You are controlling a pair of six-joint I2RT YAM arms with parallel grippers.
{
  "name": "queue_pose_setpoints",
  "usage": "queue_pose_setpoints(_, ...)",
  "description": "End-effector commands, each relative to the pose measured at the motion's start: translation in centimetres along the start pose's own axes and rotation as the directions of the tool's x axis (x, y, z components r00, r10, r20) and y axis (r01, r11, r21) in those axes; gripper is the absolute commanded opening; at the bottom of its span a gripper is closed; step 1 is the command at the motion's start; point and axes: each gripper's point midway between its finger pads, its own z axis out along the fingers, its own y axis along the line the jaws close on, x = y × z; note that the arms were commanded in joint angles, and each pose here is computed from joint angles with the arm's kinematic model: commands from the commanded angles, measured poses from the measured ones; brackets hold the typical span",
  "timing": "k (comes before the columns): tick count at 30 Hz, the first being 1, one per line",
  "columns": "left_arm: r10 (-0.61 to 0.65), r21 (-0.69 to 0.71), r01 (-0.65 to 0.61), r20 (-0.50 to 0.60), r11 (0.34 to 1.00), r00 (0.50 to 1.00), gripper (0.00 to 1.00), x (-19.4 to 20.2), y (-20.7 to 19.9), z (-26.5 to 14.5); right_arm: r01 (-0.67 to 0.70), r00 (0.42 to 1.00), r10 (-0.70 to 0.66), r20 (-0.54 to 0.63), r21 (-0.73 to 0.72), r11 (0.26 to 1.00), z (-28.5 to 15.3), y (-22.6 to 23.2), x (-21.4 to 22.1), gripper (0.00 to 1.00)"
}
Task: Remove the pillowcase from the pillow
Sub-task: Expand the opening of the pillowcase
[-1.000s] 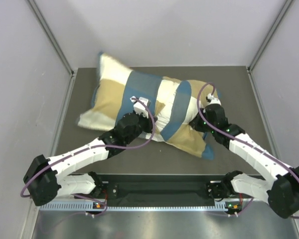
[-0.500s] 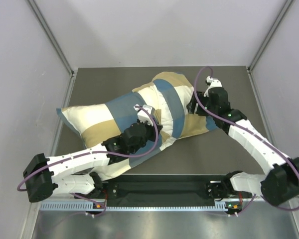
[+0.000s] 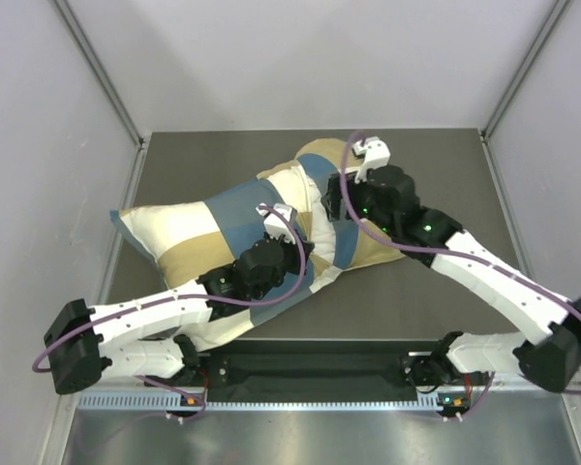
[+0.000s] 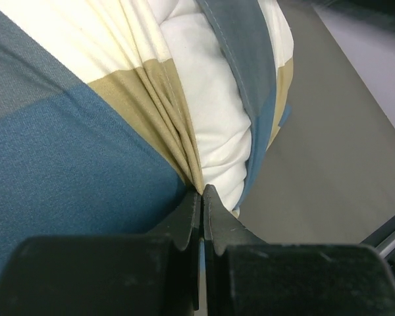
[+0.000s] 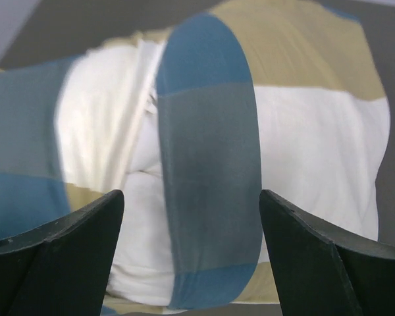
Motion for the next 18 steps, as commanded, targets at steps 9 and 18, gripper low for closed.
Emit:
queue_pose_setpoints(9,-0.045,0.012,0.044,0.044,0.999,0.998,0.00,-2.0,-0.3,-1.9,0.079,0.986,-0.040,-0.163,0.243,0.967,4.3,-4.2,6.9,0.72)
queue_pose_setpoints(18,-0.072,-0.143,0.087,0.103,0.986,0.992,0.00,-2.9,3.4,-2.7,0.092,0.988,-0.031,-0.151,0.419,0.903,1.5,-8.6,6.1,0.00)
